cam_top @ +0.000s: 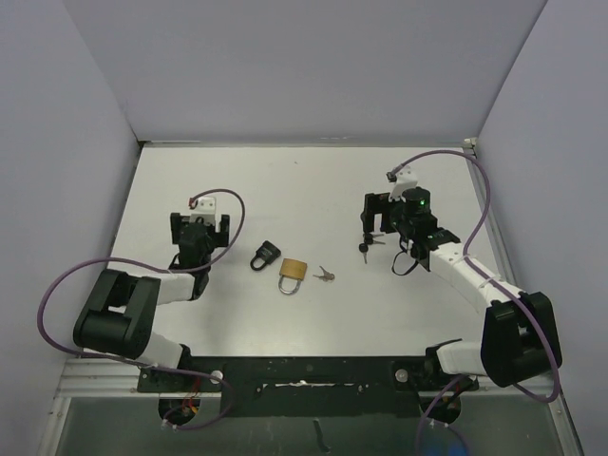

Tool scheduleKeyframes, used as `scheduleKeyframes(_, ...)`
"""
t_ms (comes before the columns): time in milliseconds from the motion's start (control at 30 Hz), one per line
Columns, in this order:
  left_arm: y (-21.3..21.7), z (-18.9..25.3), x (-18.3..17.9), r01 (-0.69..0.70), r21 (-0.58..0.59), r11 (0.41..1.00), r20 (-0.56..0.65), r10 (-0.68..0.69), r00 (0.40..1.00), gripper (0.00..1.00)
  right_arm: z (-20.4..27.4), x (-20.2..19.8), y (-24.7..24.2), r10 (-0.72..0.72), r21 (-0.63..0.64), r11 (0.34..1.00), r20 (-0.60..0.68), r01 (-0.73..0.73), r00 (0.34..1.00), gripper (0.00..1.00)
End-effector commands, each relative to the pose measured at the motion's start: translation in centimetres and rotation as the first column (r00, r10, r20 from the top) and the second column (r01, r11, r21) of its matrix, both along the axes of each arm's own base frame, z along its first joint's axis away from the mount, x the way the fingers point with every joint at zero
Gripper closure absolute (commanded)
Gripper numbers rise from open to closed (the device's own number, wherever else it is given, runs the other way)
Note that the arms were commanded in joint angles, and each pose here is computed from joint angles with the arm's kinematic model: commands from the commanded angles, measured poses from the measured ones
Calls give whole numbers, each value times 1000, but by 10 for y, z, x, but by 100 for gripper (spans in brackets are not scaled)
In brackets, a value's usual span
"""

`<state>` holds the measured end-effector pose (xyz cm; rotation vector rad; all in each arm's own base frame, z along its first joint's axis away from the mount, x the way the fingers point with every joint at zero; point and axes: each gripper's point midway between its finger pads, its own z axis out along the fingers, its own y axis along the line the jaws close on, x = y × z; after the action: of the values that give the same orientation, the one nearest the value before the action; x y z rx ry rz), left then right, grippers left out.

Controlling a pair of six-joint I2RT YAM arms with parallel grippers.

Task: Unlock with the key

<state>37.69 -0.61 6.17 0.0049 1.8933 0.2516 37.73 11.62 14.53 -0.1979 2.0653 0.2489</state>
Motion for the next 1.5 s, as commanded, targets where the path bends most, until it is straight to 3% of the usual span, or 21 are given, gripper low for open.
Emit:
scheduleKeyframes(0,-36,80,21,7,21,1000,193,-11,981,2,14,5,4,4,19,1000,43,-5,999,2)
scheduleKeyframes(200,-93,105,15,213,-278,937,265,-138,954,2,17,-2,6,18,13,1000,35,-18,999,2)
scheduleKeyframes(300,-106,106,9,251,-335,908,216,-186,959,2,18,-5,6,22,14,1000,39,-22,999,2)
scheduleKeyframes(533,-121,84,-8,289,-400,870,114,-266,957,2,20,-14,10,33,46,998,29,-34,999,2)
scheduleKeyframes(767,-152,72,-23,354,-476,805,57,-373,926,2,1,-17,20,68,47,997,-66,-65,995,0)
scheduleKeyframes(1100,-165,66,-39,350,-471,810,15,-390,921,2,-25,-26,20,40,-31,999,-152,-45,988,6)
scheduleKeyframes(1233,-167,63,-38,337,-466,818,-6,-384,923,2,-31,-25,16,16,-56,998,-185,-27,983,14)
scheduleKeyframes(1467,-171,63,-40,343,-457,821,-9,-389,921,3,-45,-24,24,44,-49,997,-245,-58,969,37)
